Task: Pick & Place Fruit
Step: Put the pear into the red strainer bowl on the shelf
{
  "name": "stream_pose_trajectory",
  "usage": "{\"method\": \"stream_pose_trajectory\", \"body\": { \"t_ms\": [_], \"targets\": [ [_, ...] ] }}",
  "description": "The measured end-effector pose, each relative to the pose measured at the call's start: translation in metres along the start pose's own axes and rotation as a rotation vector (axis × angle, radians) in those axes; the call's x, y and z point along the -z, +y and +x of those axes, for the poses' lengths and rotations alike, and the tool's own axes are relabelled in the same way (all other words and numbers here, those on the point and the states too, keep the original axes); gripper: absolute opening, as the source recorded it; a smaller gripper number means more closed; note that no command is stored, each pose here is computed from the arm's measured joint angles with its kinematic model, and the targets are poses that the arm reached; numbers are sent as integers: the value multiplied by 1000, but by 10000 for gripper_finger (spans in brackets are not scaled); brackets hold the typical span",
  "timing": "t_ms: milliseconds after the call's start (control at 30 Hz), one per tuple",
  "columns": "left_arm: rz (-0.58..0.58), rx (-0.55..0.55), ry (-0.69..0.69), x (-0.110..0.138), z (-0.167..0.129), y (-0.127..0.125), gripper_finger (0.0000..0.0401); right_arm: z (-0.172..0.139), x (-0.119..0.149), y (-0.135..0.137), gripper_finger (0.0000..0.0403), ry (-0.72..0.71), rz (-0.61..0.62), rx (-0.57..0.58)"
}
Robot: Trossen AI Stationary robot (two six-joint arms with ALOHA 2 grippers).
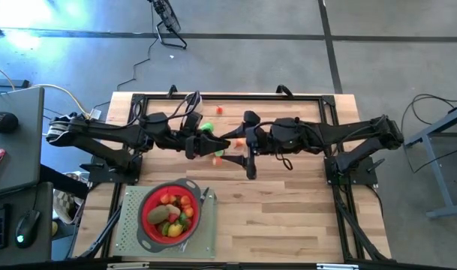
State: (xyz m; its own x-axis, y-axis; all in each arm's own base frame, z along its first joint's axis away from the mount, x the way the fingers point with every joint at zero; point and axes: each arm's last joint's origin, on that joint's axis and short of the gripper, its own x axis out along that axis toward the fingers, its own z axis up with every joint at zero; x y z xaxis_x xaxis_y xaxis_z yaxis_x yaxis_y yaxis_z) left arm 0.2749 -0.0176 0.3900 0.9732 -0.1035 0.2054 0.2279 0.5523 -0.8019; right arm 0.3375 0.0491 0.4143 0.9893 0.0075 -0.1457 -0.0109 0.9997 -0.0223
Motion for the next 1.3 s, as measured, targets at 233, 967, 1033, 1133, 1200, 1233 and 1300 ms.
{"method": "stream_pose_trajectory", "body": {
  "t_ms": [233,967,1033,1133,1200,1233,1300],
  "targets": [
    [0,3,0,0,0,0,167,0,0,-2,310,0,-26,14],
    [-5,-22,77,5,0,4,167,-61,23,-9,244,467,202,19],
    [-6,-40,90,6,-1,6,167,-63,30,-10,238,545,222,34],
    [-8,-63,105,7,-1,8,167,-62,37,-7,233,616,260,34],
    [-10,-78,115,8,-1,9,167,-62,40,-5,232,646,269,33],
    [-10,-89,121,9,-1,10,167,-62,41,-4,231,654,276,31],
    [-12,-110,135,10,-2,12,167,-63,42,-2,231,664,279,29]
  ]
}}
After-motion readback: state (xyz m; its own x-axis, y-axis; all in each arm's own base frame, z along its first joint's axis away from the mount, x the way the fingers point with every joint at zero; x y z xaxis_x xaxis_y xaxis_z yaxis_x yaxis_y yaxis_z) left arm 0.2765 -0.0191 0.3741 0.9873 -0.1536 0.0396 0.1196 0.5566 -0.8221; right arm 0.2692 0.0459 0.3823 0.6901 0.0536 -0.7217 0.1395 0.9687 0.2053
